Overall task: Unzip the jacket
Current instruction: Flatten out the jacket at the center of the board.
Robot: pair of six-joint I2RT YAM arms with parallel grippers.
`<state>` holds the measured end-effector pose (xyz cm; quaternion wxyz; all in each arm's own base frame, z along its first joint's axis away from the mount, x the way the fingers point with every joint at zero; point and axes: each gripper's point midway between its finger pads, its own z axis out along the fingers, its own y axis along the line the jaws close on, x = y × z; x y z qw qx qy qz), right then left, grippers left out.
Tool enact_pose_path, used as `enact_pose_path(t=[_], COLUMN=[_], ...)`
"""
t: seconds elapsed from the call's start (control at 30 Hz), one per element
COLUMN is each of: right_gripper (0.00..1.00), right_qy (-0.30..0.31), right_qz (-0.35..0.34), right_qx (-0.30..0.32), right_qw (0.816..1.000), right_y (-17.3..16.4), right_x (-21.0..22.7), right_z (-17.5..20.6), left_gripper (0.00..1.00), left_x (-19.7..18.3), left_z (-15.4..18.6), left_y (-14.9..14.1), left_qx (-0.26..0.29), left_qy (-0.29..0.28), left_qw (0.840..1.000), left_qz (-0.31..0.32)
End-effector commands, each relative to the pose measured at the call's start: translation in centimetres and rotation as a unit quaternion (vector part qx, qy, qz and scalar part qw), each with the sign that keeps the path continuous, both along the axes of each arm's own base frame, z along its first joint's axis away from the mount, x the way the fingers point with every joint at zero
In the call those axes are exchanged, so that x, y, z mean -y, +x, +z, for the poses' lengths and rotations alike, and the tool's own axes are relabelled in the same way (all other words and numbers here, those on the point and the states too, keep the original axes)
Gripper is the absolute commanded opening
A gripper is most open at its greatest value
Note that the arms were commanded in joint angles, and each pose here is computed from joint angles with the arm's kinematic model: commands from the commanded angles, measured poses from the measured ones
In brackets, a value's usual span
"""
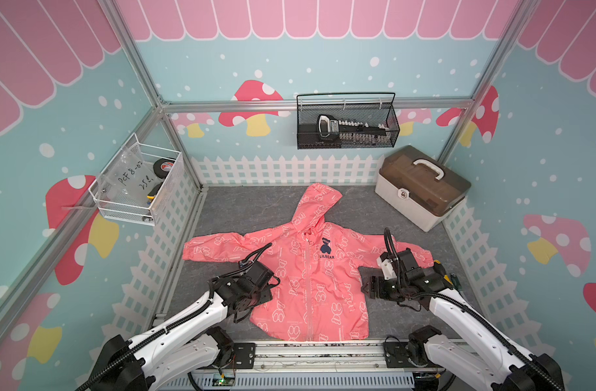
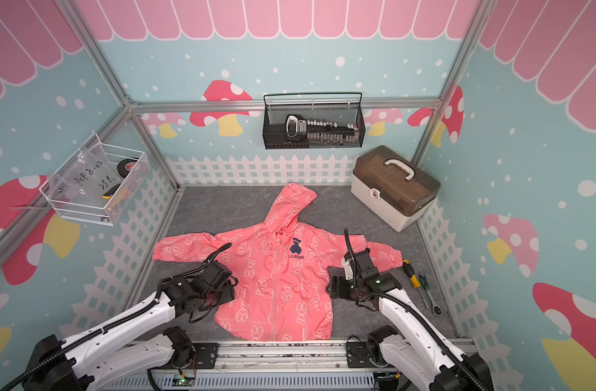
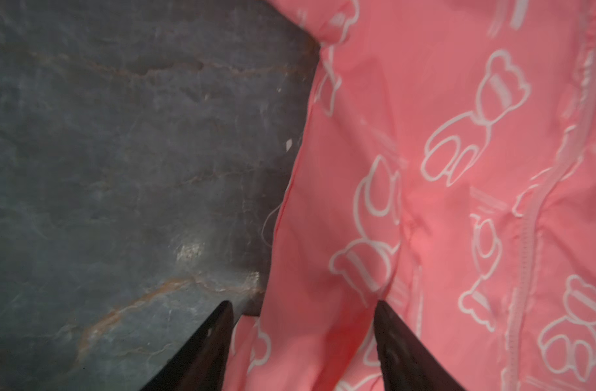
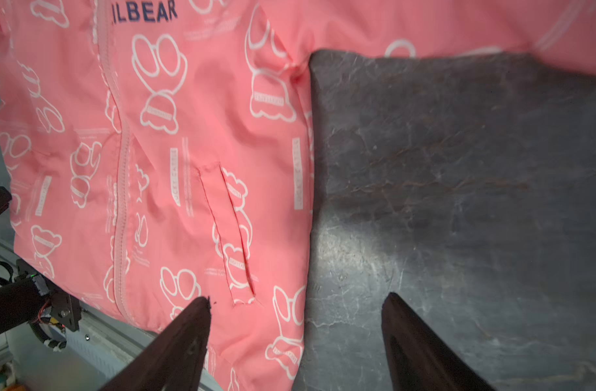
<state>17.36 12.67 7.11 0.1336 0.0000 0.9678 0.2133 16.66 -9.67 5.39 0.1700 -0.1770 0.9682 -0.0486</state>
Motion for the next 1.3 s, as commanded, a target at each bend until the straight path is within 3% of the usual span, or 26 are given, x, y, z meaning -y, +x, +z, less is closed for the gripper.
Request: enact_pose_path(t=[0.0,0.4,0.47,0.6,0.77,0.93,1.07,1.17,1.27], right_gripper=[0.79,0.79,0.78,0.73,0.59,0.3,0.1,0.0,0.0], right_qy=[-0.009,-0.058,-0.057,-0.043,-0.028,-0.015,-0.003,-0.005,-0.016], right_qz=[-0.002,0.018,0.017,0.016,0.012,0.01,0.008,0.001,0.0], right_qx=[-0.04,-0.062,-0.061,-0.056,-0.05,-0.043,-0.028,0.003,0.033], right_qw=[0.999,0.996,0.996,0.997,0.998,0.999,1.0,1.0,0.999], right_y=[-2.2,-5.5,-5.5,-5.2,-4.9,-4.6,-4.2,-3.1,-1.7], right_x=[-0.2,-0.9,-1.0,-1.7,-2.3,-2.8,-3.0,-2.9,-3.0], right_z=[-1.3,-3.7,-3.8,-4.1,-4.3,-4.0,-2.9,-1.1,0.3], left_gripper=[0.68,0.74,0.74,0.72,0.56,0.33,0.13,0.02,0.0], left_x=[-1.9,-2.8,-2.2,1.2,2.2,2.9,4.3,5.0,4.9], left_z=[-1.4,-3.8,-3.7,-3.6,-3.9,-3.4,-0.8,1.5,3.2], left_y=[-2.3,-6.1,-5.6,-4.3,-4.4,-4.5,-3.5,-2.6,-1.3], left_qx=[-0.038,-0.075,-0.059,-0.022,-0.013,-0.018,-0.003,0.008,0.013], left_qy=[0.035,0.043,0.028,-0.07,-0.117,-0.127,-0.141,-0.127,-0.079], left_qw=[0.998,0.996,0.998,0.997,0.993,0.992,0.99,0.991,0.995], left_qz=[0.034,0.03,0.025,0.007,0.011,-0.005,-0.028,-0.051,-0.063])
